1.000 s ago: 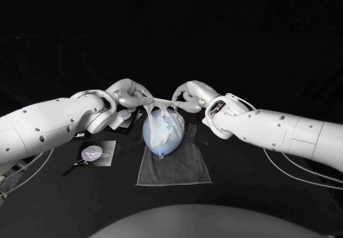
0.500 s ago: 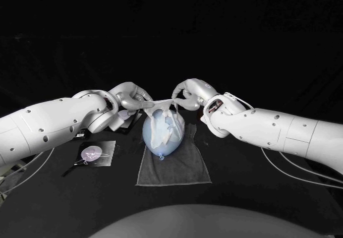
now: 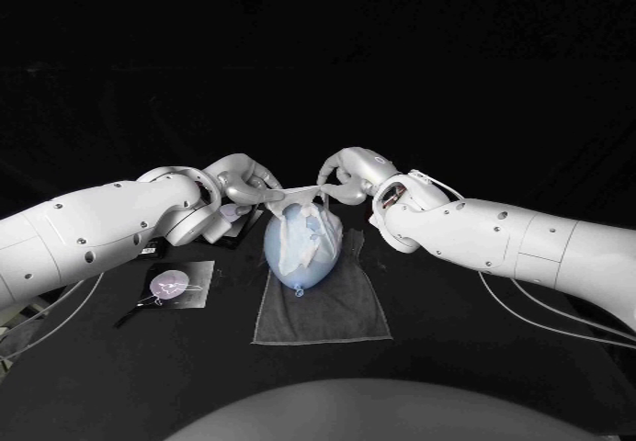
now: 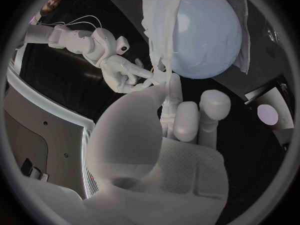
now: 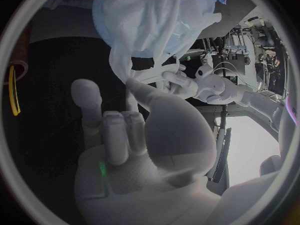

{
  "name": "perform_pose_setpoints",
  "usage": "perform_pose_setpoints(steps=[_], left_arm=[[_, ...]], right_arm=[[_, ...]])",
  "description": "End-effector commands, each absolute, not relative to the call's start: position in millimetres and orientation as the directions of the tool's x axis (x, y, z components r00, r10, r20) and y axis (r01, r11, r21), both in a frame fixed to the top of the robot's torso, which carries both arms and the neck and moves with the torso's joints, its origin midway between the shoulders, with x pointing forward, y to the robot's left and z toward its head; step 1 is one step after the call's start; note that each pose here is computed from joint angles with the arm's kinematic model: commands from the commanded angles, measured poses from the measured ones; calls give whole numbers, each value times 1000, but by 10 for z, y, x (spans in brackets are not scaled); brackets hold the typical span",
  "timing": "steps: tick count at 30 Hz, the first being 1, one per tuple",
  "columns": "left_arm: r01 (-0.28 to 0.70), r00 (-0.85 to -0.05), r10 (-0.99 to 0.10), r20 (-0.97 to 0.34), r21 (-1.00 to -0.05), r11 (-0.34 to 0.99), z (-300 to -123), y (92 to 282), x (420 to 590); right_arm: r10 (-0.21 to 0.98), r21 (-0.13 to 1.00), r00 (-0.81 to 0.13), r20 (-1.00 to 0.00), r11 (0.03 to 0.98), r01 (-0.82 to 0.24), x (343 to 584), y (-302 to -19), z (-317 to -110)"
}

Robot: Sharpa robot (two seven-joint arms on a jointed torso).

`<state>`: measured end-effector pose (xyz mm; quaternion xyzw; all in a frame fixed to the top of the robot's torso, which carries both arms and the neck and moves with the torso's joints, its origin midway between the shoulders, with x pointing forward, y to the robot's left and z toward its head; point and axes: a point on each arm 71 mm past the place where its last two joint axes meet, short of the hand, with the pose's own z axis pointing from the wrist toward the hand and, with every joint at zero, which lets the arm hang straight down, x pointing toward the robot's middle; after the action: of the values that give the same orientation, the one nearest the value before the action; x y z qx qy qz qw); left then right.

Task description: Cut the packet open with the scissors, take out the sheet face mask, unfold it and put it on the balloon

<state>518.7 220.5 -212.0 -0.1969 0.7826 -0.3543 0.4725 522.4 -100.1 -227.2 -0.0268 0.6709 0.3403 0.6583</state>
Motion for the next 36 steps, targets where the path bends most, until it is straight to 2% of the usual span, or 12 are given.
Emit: perform_pose_setpoints(steps=[1,11,26,36], left_arm=[[10,-405,-670,-623,-735,678,-2092,2266,5223],[0,-328,-695,-640,-736,677,-2077,2262,5288],[-47,-423,-623,-658,-670,741,-2229,2179,5302],[-97,-378,-633,-676,-651,753,-2245,2239,5326]], right_arm=[[390,399,-118,-913,794,-459,5276,-1047,-2285],[416,407,-80,-906,800,-442,5328,-1017,-2287],[441,431,-70,-895,812,-393,5356,-1032,-2313],[418,432,-120,-900,824,-366,5356,-1038,-2385]])
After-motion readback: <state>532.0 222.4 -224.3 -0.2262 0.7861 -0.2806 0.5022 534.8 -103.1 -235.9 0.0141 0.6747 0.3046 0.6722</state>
